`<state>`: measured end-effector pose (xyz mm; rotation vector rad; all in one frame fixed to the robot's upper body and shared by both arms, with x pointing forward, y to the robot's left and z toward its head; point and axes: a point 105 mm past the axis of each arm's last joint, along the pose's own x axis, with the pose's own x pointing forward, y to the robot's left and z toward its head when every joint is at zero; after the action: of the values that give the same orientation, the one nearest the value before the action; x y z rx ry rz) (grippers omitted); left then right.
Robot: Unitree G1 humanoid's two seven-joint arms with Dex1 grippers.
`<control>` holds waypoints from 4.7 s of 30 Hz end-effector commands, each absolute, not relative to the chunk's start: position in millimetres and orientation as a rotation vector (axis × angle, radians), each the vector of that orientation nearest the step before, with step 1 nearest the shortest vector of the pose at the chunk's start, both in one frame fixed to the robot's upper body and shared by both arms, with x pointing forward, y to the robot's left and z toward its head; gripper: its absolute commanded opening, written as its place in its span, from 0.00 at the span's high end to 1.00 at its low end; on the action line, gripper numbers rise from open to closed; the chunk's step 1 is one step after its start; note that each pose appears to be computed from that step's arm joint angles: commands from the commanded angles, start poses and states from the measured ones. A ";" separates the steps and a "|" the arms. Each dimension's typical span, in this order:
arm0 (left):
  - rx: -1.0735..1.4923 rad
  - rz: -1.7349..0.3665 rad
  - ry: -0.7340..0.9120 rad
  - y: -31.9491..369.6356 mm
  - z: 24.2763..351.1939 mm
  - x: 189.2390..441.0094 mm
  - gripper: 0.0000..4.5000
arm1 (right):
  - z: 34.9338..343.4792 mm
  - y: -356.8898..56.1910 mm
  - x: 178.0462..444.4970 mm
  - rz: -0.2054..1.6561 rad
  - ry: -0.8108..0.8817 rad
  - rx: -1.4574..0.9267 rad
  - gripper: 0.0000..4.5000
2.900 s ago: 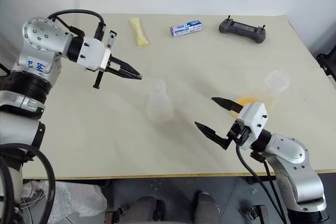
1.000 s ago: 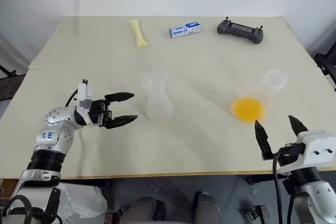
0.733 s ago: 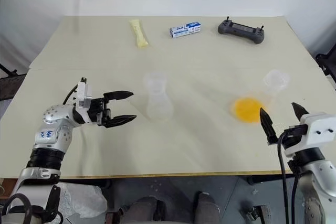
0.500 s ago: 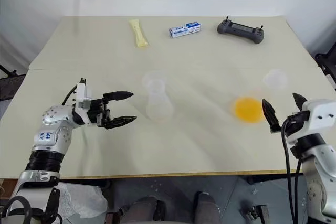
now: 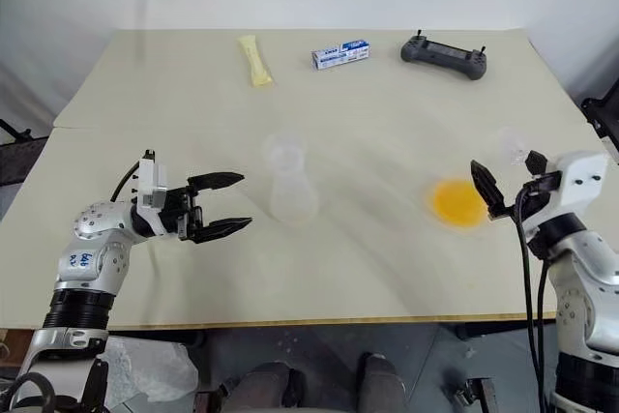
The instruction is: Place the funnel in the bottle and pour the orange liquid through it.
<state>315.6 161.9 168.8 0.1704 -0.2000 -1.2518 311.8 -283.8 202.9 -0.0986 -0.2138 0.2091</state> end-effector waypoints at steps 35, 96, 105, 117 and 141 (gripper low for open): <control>0.159 -1.310 -0.222 174.7 184.5 344.5 0.00 | 284.4 -120.8 324.8 0.428 -0.365 -0.546 0.46; 0.109 -1.339 -0.367 183.3 211.6 334.5 0.00 | 305.4 -20.7 335.1 0.439 -0.770 -1.568 0.46; 0.094 -1.346 -0.364 179.2 209.6 334.5 0.00 | 302.4 -21.7 337.9 0.428 -0.789 -1.636 0.46; 0.075 -1.360 -0.367 174.0 208.3 334.3 0.00 | 303.2 -25.0 340.5 0.410 -0.807 -1.693 0.46; 0.068 -1.368 -0.369 169.1 207.2 335.3 0.00 | 302.6 -24.9 338.7 0.426 -0.847 -1.761 0.46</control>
<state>337.9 170.7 199.7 0.0553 -0.3296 -1.3584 344.8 -20.6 277.2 -1.7623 -0.7804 0.5104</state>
